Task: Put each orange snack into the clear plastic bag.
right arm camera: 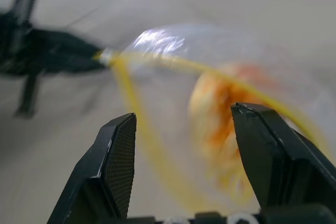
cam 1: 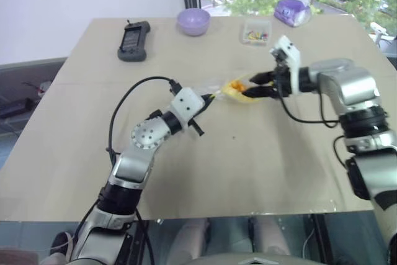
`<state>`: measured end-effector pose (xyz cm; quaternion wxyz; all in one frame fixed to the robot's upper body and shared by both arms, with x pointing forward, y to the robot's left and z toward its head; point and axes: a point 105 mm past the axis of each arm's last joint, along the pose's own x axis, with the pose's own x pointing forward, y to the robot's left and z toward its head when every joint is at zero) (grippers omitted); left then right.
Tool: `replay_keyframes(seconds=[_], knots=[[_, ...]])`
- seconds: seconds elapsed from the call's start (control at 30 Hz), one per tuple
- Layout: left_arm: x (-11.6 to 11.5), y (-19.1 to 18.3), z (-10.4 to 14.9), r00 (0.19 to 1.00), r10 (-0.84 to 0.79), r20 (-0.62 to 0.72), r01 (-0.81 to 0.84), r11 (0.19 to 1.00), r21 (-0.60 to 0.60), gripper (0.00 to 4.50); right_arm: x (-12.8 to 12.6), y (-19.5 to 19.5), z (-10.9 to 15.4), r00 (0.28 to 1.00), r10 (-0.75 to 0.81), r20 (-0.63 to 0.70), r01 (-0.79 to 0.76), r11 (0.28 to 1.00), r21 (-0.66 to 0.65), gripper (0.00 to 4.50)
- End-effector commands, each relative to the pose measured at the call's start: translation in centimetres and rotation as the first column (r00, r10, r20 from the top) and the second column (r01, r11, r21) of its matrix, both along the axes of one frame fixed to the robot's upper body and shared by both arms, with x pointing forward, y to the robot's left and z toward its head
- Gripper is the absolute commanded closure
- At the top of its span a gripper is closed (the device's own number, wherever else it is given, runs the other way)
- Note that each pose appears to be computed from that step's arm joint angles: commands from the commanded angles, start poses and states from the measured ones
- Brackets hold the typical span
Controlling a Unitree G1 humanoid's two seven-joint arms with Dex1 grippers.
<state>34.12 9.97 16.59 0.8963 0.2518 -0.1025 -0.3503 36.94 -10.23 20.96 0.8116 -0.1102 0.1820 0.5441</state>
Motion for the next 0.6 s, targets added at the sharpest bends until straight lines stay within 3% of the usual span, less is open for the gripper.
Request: replay_keyframes(seconds=[0.03,0.13,0.2,0.33,0.6], knots=[[-0.1,0.1,1.3,0.999,0.004,0.054,-0.003,1.0,-0.013,4.5,-1.2,-0.5,1.5,0.998,0.057,0.04,-0.058,0.998,0.026,1.39],[-0.1,0.0,1.3,0.999,0.003,0.054,-0.003,1.0,-0.015,4.5,-1.2,-2.4,1.8,0.986,0.058,0.158,-0.055,0.998,-0.024,1.39],[-0.1,0.2,1.3,0.999,0.004,0.052,-0.003,1.0,-0.015,4.5,-0.5,-5.0,1.4,0.959,0.05,0.279,-0.004,0.987,-0.163,1.39],[-0.2,0.2,1.3,0.999,0.0,0.048,0.001,1.0,-0.015,4.5,0.1,-7.6,-0.5,0.929,0.107,0.354,0.045,0.918,-0.395,1.39],[-0.2,0.1,1.2,0.999,-0.004,0.044,0.005,1.0,-0.015,4.5,2.0,-5.4,-2.5,0.843,0.21,0.494,0.082,0.859,-0.505,1.39]])
